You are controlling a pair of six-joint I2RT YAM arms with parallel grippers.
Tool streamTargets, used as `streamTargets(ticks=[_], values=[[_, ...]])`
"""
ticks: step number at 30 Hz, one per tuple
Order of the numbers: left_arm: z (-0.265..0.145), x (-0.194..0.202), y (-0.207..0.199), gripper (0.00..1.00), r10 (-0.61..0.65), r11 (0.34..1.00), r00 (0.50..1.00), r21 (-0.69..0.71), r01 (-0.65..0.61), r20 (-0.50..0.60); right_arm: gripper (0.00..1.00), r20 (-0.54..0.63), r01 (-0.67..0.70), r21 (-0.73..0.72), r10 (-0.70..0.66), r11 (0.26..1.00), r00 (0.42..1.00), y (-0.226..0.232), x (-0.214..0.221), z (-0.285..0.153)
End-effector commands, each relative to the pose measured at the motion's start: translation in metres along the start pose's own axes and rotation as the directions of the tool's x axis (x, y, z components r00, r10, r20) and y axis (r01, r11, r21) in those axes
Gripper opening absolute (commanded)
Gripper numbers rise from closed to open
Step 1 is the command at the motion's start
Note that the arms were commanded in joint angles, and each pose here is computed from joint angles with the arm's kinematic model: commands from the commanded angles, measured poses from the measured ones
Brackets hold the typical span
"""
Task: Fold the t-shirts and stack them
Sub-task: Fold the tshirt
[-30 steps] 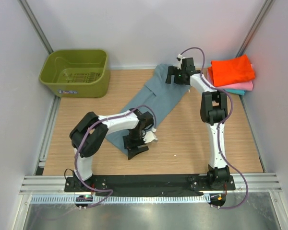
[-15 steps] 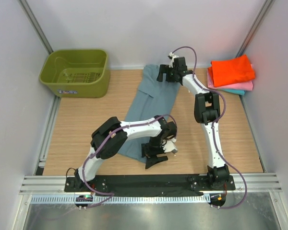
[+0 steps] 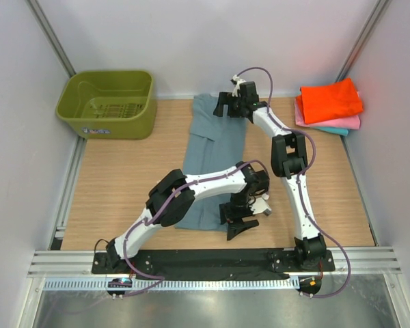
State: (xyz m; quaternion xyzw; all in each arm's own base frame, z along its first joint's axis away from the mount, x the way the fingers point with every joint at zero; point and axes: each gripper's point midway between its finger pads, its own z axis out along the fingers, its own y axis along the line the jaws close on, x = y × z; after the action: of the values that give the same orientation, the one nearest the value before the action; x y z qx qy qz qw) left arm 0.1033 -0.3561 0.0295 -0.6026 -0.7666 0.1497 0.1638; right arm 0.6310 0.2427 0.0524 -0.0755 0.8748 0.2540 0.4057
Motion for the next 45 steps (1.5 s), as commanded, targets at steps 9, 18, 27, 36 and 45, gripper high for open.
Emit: streamTargets(ticks=[9, 18, 27, 36, 45], values=[[0.016, -0.068, 0.008, 0.80, 0.132, 0.991, 0.982, -0.015, -0.131, 0.138, 1.00, 0.009, -0.002, -0.095, 0.003, 0.995, 1.000, 0.034, 0.003, 0.020], [-0.035, -0.061, 0.008, 0.97, 0.187, 0.971, 0.954, -0.192, -0.144, 0.232, 1.00, 0.145, 0.089, -0.040, -0.082, 0.995, 0.986, 0.042, -0.082, -0.058], [-0.166, -0.041, -0.034, 1.00, 0.258, 0.924, 0.844, -0.375, -0.074, 0.470, 1.00, 0.354, 0.061, 0.078, -0.085, 0.995, 0.931, 0.052, -0.160, -0.248], [-0.213, 0.027, 0.001, 0.95, -0.217, 0.930, 0.693, -0.070, 0.361, 0.688, 0.99, -0.175, -0.368, -0.068, 0.352, 0.927, 0.920, 0.086, 0.032, -0.309], [-0.114, 0.097, 0.030, 0.82, -0.738, 0.656, 0.498, 0.310, 0.688, 0.456, 0.99, -0.566, -0.676, 0.180, 0.637, 0.715, 0.523, 0.115, 0.244, -0.344]])
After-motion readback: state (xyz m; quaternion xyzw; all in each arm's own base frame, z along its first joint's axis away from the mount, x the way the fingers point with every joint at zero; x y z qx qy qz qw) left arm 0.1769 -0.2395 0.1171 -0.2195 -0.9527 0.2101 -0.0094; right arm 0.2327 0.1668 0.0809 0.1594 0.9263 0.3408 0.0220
